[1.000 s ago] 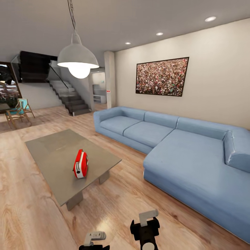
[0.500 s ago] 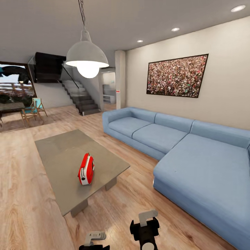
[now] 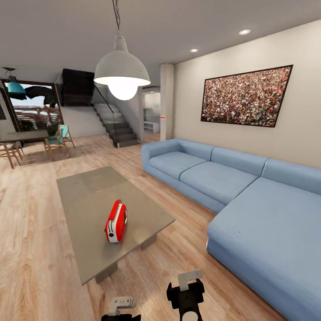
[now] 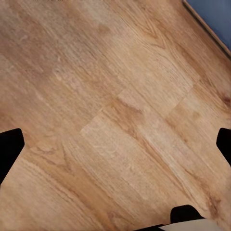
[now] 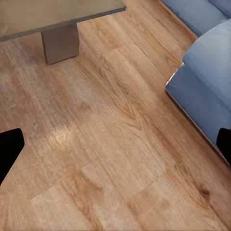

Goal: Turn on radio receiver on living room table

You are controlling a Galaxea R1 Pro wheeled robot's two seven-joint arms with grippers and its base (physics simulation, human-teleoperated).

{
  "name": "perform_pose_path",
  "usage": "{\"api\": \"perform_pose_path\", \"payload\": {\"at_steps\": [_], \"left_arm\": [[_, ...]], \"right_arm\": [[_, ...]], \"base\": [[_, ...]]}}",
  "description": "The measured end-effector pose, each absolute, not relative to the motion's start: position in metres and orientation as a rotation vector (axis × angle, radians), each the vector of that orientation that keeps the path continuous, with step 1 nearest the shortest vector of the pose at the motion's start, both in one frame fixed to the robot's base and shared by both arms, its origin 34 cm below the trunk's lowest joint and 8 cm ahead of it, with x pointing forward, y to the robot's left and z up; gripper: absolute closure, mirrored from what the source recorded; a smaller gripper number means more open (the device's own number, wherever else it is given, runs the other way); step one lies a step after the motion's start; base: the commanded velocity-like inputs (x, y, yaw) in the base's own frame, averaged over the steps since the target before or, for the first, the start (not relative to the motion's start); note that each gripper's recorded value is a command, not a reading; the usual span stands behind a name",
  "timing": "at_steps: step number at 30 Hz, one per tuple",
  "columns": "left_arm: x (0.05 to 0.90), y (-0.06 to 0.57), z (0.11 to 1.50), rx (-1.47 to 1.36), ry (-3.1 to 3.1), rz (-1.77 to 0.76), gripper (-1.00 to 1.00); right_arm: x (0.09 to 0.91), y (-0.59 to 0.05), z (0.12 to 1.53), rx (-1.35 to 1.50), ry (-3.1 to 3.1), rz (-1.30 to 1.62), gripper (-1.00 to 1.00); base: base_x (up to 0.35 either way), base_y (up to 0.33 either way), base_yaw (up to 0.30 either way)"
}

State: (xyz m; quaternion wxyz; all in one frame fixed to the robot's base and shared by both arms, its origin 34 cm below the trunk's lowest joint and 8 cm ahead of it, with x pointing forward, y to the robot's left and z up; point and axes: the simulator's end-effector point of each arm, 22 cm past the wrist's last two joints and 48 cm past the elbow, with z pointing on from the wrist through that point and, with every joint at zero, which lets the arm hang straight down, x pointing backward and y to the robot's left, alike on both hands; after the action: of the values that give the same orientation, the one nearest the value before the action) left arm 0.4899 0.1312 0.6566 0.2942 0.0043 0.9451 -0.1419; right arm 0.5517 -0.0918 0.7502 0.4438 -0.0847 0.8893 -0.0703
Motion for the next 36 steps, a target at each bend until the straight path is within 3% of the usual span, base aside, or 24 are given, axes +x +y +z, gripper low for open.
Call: {"api": "perform_pose_path", "payload": {"at_steps": [17, 27, 36], "left_arm": [[0.49, 0.13, 0.657, 0.013, 2.517, -0.383, -1.0], [0.486, 0.132, 0.651, -0.018, 2.536, -0.361, -1.0], [0.485, 0.149, 0.641, -0.131, 2.563, -0.261, -1.0]], "right_arm": [[0.542, -0.055, 0.758, -0.29, 2.175, -0.136, -1.0], [0.549, -0.102, 0.779, -0.118, 2.096, -0.359, -1.0], [0.542, -0.1, 0.767, -0.06, 2.157, -0.31, -1.0]], "base": [[0.001, 0.0, 0.001], [0.0, 0.0, 0.0], [0.0, 0.0, 0.0]]}}
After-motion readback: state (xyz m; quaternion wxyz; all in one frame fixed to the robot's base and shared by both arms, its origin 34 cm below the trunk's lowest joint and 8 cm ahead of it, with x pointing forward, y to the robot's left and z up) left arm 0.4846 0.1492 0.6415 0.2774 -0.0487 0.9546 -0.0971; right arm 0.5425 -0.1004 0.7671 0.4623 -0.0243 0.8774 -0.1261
